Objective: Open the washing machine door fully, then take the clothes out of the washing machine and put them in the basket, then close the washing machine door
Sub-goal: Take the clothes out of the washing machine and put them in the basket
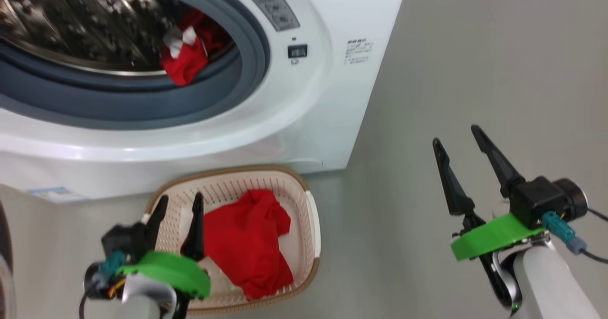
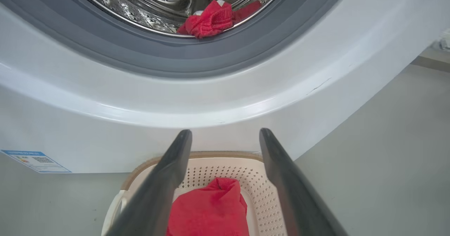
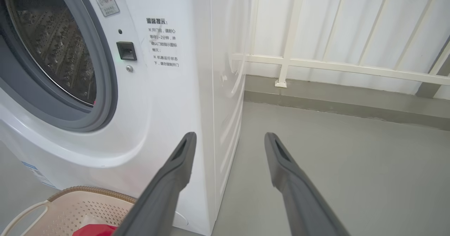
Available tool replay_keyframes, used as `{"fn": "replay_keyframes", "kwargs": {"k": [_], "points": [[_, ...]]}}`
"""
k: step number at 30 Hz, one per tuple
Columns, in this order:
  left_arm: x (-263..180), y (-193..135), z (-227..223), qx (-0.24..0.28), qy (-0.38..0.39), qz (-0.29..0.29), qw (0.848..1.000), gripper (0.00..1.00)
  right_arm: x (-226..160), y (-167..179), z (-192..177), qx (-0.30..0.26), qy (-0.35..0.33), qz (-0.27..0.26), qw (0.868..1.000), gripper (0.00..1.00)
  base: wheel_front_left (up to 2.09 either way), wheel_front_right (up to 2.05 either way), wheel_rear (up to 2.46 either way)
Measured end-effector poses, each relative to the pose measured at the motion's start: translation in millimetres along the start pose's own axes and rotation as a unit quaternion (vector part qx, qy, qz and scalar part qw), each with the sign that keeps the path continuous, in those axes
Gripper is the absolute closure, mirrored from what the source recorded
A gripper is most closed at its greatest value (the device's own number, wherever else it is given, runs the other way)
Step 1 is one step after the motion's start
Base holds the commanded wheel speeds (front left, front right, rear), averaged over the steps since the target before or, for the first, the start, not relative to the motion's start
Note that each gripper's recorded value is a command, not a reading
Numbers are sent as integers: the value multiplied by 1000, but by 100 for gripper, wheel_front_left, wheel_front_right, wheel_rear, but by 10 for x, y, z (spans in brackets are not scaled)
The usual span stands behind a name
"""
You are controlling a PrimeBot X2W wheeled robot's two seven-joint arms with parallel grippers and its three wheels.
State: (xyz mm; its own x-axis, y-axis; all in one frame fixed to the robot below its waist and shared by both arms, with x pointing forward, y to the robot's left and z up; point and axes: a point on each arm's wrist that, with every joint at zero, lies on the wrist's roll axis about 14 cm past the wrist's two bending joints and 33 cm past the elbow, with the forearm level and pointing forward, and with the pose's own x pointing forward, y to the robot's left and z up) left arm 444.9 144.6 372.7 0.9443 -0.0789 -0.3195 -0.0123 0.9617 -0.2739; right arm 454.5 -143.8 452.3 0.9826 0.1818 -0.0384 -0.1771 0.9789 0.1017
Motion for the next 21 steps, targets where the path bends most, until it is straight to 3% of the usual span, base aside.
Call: {"fn": "replay_keyframes", "kwargs": {"k": [21], "points": [[-920,91,950,41,-176,7,983,0,-633,15,423,5,-49,-23,999,0,0,0,0]]}}
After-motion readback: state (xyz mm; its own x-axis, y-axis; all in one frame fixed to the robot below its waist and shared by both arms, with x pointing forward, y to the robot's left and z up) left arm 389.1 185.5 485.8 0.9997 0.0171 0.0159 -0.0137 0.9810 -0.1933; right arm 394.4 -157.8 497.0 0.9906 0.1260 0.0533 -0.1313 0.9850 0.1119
